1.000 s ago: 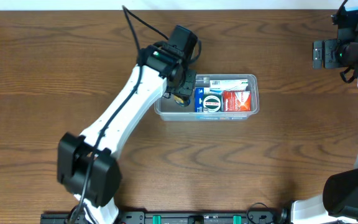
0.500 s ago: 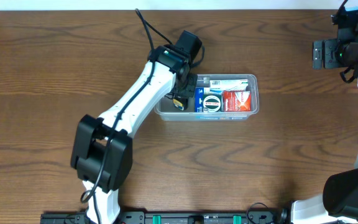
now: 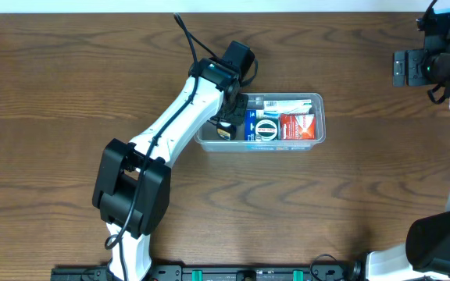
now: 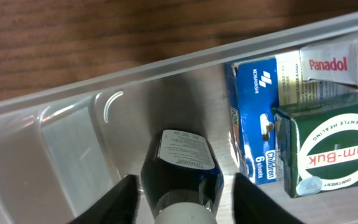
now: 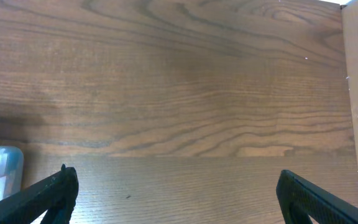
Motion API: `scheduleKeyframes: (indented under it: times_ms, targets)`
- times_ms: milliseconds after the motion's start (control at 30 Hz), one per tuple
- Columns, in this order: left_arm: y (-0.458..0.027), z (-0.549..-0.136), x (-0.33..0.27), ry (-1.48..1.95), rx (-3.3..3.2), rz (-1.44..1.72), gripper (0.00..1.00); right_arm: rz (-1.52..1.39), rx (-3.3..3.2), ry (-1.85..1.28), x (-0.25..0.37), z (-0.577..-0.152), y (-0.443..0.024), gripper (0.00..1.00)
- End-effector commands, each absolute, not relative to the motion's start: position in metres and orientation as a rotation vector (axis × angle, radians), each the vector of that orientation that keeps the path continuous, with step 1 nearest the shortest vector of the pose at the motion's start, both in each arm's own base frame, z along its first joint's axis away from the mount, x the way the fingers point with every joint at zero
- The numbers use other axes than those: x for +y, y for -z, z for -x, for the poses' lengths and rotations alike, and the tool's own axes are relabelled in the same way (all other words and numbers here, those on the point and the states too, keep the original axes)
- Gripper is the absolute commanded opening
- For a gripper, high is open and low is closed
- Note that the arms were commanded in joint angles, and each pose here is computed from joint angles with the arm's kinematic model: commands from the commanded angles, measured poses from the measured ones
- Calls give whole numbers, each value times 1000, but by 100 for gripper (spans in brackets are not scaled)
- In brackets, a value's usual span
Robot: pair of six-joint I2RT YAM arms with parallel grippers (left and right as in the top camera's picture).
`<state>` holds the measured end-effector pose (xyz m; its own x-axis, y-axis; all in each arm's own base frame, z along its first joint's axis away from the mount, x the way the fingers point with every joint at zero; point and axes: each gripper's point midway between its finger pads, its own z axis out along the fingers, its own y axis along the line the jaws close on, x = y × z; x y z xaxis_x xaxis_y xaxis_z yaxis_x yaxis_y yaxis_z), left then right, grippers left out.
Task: Pack container
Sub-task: 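Carry the bottle right and lower it into the container's left end, then open left gripper to release the bottle and lift away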
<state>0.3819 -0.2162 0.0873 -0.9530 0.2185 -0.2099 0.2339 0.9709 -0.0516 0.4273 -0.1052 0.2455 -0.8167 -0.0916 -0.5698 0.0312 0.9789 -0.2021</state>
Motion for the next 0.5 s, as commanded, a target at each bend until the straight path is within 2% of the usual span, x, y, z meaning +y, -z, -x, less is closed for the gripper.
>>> scheduleKeyframes:
  times_ms: [0,467]
  targets:
    - [-89,-384,-215,103,2911,-302,62,29,2504,263,-105,-427,-249,99]
    - [-106,-380,-219,167,2892,-302,69,29,2504,263,-105,-427,-249,99]
